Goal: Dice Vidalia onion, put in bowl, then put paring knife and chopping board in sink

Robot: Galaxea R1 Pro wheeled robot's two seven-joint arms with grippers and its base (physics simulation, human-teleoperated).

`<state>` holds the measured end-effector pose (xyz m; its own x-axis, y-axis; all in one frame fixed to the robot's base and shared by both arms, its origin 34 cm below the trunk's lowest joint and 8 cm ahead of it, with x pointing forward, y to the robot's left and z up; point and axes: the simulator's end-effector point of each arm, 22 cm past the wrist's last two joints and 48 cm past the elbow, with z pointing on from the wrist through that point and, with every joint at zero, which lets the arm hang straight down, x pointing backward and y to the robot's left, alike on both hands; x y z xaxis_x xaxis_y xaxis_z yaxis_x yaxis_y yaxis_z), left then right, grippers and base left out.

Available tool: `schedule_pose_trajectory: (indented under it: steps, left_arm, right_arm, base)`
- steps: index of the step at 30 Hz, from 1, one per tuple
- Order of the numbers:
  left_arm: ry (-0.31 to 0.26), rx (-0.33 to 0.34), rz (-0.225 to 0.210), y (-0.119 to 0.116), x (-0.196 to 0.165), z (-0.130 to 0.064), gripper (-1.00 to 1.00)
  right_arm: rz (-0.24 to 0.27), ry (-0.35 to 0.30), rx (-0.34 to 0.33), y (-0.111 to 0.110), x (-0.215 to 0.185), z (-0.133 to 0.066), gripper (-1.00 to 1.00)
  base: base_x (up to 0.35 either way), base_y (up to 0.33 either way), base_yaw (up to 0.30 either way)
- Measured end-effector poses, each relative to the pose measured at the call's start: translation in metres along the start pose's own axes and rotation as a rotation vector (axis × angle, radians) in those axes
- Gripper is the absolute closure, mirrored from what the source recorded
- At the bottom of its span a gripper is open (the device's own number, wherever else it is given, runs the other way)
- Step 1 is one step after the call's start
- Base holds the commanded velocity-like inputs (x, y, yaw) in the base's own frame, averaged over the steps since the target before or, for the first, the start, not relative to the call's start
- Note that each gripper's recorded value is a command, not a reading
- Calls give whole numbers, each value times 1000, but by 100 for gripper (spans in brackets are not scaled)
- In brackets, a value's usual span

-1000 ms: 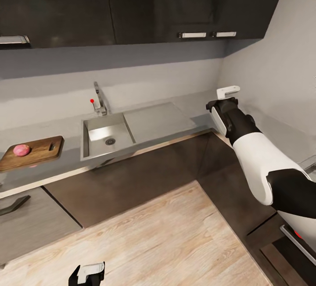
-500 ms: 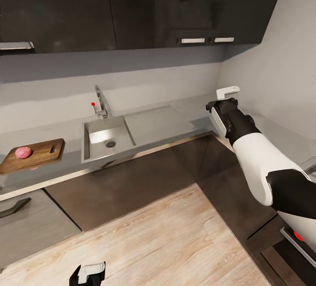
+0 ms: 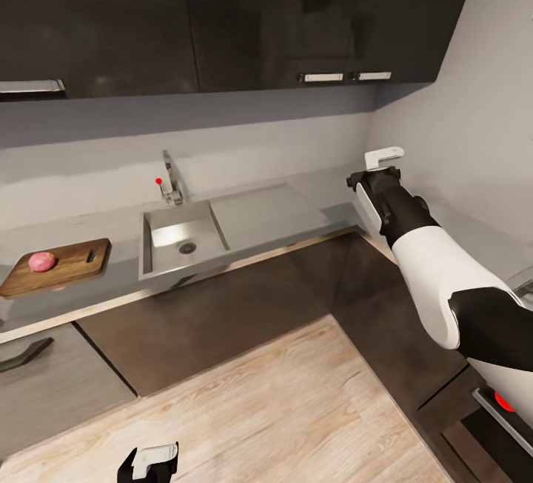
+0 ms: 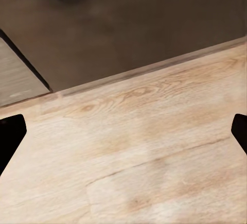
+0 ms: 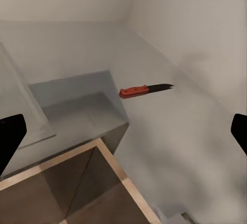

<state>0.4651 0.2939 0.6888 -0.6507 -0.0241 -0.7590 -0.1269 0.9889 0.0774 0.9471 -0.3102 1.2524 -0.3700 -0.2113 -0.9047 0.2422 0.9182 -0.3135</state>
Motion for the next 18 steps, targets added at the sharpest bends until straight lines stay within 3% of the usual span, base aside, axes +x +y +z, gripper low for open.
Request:
schedule_pose_trajectory:
  steps: [18]
  left_arm:
    - [-29,1,-4,0,-14,0,-100]
  right_arm:
    - [4,-18,2,-6,-3,-11,-100]
  base:
    - [0,0,0]
